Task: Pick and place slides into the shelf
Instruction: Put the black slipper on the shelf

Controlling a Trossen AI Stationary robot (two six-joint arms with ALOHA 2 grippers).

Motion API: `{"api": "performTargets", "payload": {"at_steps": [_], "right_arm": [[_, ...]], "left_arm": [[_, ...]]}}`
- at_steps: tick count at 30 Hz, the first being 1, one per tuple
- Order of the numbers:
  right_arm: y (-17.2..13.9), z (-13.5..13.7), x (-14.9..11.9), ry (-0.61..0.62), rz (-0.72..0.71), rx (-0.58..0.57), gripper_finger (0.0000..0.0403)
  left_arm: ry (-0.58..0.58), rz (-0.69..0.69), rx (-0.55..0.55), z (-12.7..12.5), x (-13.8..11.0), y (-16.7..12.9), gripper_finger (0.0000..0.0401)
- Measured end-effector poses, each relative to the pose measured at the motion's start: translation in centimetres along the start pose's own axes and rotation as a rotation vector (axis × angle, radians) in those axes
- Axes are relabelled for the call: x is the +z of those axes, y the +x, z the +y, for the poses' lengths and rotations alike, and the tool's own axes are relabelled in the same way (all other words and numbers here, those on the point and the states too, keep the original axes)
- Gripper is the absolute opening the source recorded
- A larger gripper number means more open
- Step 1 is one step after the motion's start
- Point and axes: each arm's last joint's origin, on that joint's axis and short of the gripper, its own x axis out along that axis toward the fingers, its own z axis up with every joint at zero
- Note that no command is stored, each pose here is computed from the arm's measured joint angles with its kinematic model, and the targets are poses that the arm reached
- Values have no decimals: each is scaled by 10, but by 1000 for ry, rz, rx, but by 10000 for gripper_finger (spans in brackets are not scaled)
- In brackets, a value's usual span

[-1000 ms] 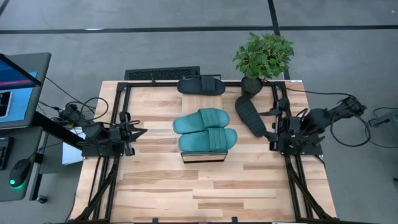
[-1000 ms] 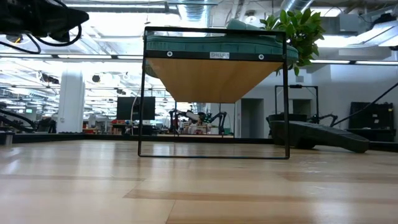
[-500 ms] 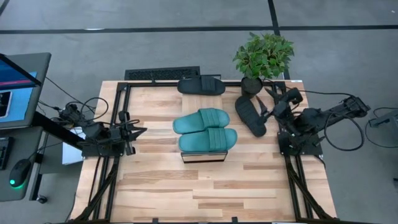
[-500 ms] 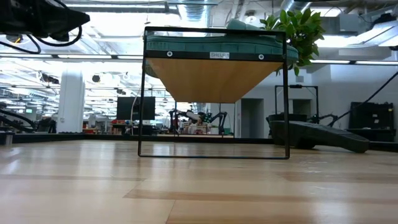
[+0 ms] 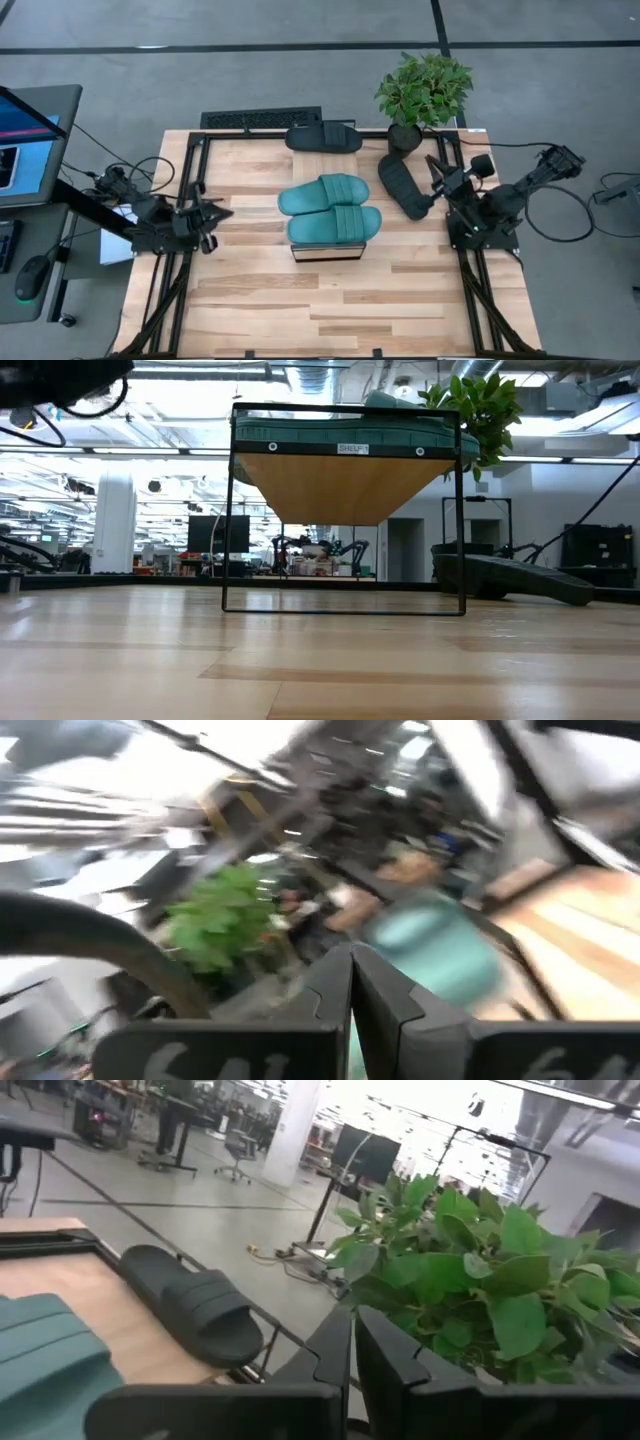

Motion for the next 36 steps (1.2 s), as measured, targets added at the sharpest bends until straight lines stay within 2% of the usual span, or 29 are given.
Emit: {"api": "performTargets", "payload": {"at_steps": [4,7,15,17,21,23,27,30,32,36], "right_arm": [[1,0,0,-35,5,-10,7],[5,0,-1,-59,15,-31,2],[18,10,-4,-156,31,-75,11],[25,15,-4,-173,-17,-25,9],[40,15,0,-161,-162,150,2],[49,9,4,-164,-164,253,1],[65,-15,8,-81,-1,633,1],[76,-24,3,4,184,813,0],[80,-24,-9,24,347,867,1],[88,-20,-35,46,700,767,0]], "left_arm": [[-65,-2,214,16,9,-2,0],[-110,22,332,25,12,-4,0],[-111,17,391,32,16,-6,0],[-137,22,418,37,20,-7,0],[-225,55,472,46,25,-9,0],[-258,75,492,47,25,-9,0],[-277,95,490,45,23,-9,0],[-273,100,483,44,23,-8,0],[-272,101,482,44,22,-8,0],[-272,105,479,44,22,-8,0]]}}
